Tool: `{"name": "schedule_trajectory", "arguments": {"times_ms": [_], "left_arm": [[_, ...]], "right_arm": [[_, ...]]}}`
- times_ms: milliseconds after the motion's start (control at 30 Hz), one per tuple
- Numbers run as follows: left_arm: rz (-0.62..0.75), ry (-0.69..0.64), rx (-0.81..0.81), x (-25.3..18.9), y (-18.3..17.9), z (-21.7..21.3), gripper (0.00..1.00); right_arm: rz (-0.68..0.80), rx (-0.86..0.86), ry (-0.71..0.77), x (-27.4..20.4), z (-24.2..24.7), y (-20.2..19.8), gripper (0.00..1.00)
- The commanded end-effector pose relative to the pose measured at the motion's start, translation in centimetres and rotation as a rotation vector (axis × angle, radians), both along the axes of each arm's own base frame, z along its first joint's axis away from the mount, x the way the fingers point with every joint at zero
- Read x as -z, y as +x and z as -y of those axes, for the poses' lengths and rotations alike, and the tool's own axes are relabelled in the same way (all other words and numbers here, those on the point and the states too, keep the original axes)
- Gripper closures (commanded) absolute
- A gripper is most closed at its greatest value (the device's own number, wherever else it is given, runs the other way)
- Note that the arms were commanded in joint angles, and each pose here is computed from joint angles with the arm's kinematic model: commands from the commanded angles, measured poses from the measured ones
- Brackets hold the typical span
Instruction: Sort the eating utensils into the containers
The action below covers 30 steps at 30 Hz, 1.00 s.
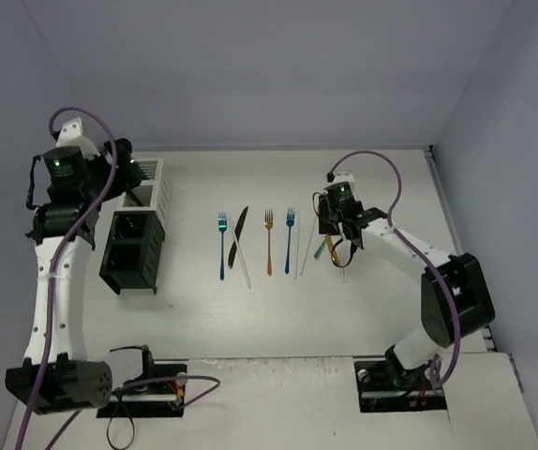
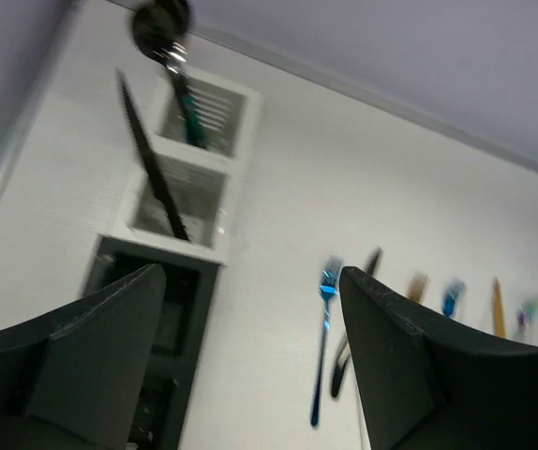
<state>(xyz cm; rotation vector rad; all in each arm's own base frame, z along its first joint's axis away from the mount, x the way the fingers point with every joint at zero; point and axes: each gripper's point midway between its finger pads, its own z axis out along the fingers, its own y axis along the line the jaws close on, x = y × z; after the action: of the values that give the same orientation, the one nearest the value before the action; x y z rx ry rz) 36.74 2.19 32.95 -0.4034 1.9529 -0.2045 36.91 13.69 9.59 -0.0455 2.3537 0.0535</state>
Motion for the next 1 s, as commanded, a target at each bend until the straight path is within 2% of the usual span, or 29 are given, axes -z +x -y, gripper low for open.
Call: {"name": "schedule_trajectory", "arguments": {"times_ms": [0, 133, 300, 667, 967], "left_arm": [[-0.075, -0.034, 0.188, 3.5, -4.2, 5.7, 0.28], [-0.114, -0.073, 0.301, 5.7, -7.4, 8.7, 0.28], [-0.158, -0.06, 0.331, 7.9, -9.7, 9.1, 0.28], [-0.189, -0.073, 0.354, 9.0, -10.2, 9.6, 0.28], [-0.182, -0.091, 0.368, 8.6, -10.3, 10.2, 0.28]], "right_arm": [[0.028, -0.061, -0.019, -0.6, -1.4, 3.4, 0.61], [-0.015, -0.095, -0.032, 1.3, -1.9, 4.6, 0.57], [-0.072, -0.136, -0.057, 3.9, -2.2, 5.3, 0.53], [-0.149, -0.185, -0.06, 6.9, -1.5, 4.6, 0.52], [-0.212, -0.109, -0.08, 7.8, 0.9, 1.2, 0.52]]}}
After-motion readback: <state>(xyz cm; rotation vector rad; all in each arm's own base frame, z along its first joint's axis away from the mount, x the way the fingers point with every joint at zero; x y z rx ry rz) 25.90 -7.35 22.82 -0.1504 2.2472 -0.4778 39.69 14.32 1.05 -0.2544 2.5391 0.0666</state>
